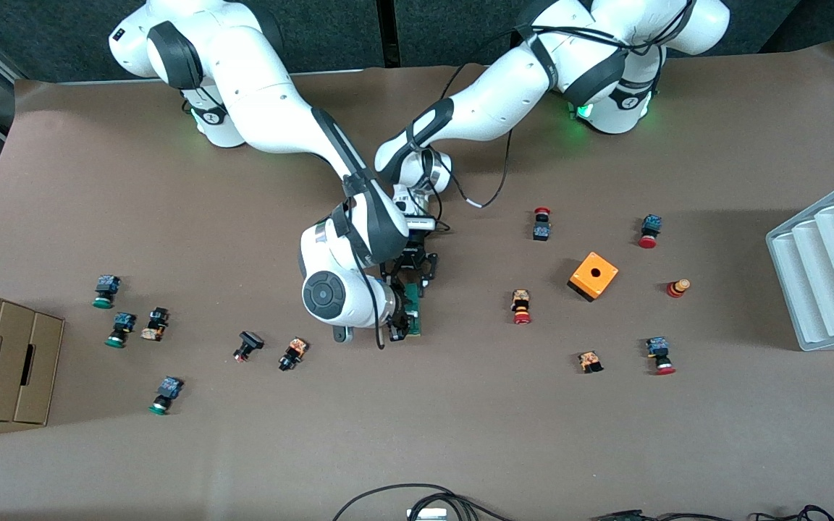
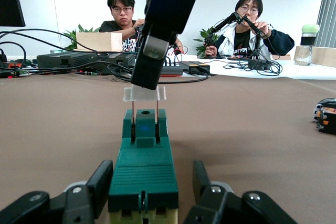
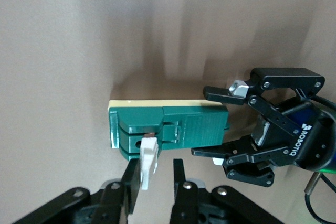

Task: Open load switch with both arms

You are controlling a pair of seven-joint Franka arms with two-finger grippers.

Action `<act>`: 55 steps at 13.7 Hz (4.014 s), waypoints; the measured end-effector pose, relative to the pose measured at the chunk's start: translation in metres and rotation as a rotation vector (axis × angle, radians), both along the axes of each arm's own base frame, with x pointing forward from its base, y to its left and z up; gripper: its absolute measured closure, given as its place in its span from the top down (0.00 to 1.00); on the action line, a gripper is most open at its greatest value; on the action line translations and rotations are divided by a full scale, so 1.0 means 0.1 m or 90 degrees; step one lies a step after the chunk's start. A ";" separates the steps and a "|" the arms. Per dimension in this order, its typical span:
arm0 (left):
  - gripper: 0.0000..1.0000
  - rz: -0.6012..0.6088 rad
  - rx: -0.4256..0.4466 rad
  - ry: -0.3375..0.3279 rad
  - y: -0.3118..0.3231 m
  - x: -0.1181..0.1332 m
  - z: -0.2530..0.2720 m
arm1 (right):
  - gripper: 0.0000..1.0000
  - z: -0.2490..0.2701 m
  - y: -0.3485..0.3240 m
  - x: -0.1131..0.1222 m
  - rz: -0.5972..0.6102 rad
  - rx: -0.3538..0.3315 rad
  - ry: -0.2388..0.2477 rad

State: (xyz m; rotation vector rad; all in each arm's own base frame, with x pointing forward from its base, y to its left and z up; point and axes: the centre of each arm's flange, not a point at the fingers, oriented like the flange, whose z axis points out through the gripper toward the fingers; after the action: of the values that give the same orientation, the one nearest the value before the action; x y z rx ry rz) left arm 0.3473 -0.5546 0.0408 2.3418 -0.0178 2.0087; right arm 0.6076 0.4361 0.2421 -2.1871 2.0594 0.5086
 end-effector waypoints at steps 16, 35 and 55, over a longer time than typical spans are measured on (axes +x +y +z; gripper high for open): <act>0.69 0.000 0.000 0.000 0.00 0.00 0.00 | 0.32 0.00 0.07 -0.17 0.024 -0.021 0.004; 0.69 0.000 0.000 -0.001 0.00 0.00 0.00 | 0.32 -0.20 0.16 -0.41 0.045 -0.046 0.006; 1.00 0.013 -0.005 0.002 -0.01 0.01 0.06 | 0.99 2.48 -2.26 0.39 0.341 -0.003 -0.116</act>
State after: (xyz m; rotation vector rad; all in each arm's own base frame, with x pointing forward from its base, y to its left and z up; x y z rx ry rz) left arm 0.3483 -0.5555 0.0466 2.3505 0.0135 2.0106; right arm 0.6471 0.2105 0.4902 -2.6700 1.3763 0.3224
